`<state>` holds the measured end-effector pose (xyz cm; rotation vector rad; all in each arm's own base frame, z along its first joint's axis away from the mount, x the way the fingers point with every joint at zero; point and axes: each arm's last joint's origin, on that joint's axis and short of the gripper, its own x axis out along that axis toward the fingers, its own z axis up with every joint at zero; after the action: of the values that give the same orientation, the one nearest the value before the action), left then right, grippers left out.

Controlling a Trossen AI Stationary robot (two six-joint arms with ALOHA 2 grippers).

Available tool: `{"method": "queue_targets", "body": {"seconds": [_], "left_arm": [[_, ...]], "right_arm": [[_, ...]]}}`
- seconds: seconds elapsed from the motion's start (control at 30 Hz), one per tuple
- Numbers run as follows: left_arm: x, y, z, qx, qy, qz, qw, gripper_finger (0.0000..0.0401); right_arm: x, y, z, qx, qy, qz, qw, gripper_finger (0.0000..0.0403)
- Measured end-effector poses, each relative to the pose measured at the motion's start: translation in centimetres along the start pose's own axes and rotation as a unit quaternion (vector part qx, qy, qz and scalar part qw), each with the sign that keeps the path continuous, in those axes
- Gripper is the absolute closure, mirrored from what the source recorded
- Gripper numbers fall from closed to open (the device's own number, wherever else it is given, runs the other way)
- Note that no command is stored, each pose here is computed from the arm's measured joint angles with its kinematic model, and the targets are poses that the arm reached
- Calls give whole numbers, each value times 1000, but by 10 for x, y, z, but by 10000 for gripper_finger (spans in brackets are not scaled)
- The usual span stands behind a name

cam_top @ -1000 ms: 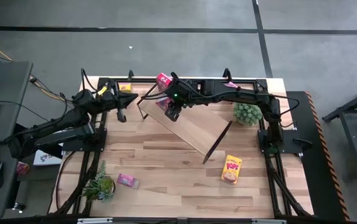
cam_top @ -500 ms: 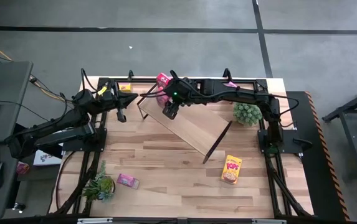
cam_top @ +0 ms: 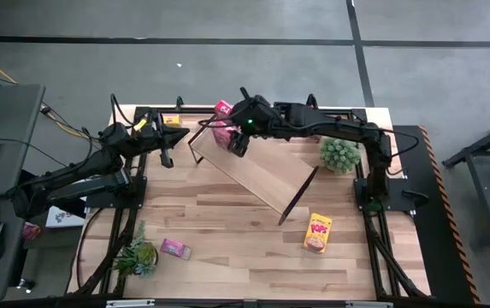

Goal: Stack cereal on shelf
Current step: Put the red cereal box on the shelf

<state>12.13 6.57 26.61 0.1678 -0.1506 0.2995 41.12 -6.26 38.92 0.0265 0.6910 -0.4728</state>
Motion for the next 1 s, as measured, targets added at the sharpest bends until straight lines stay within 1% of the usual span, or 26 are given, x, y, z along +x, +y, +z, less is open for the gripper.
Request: {"method": "queue_targets", "body": {"seconds": [0.13,0.2,0.3,0.4,0.47,0.57,0.6,0.67,0.73,0.77,0.83,0.9,1.0], "left_arm": [[0,0,0,0,0,1,1000,401],[0,0,0,1,0,1,1000,401],[0,0,0,1,0,1,1000,401],[0,0,0,1,0,1,1000,401],[0,0,0,1,0,1,1000,401],[0,0,0,1,0,1,1000,401],[0,0,0,1,0,1,1000,401],[0,0,0,1,1,1,1000,401],[0,0,0,4,1,1,1000,401],[0,0,0,7,1,1,1000,401],[0,0,0,8,1,1,1000,401],[0,0,0,8,1,1,1000,401],[0,0,0,8,1,1,1000,401]], "right_arm": [[-18,1,2,-4,-9,19,1000,167],[-26,6,-3,-22,10,17,1000,168],[-31,12,-16,-47,63,-12,997,185],[-19,22,-35,-58,108,-28,992,234],[-6,28,-52,-69,138,-32,988,284],[19,34,-75,-77,150,-30,985,373],[27,34,-83,-82,155,-30,984,387],[40,34,-91,-78,144,-27,986,384],[47,32,-93,-76,121,-17,990,382],[49,31,-93,-73,105,-9,992,388],[51,30,-90,-68,72,5,995,399],[51,29,-87,-64,47,8,997,396],[50,26,-83,-59,26,9,998,400]]}}
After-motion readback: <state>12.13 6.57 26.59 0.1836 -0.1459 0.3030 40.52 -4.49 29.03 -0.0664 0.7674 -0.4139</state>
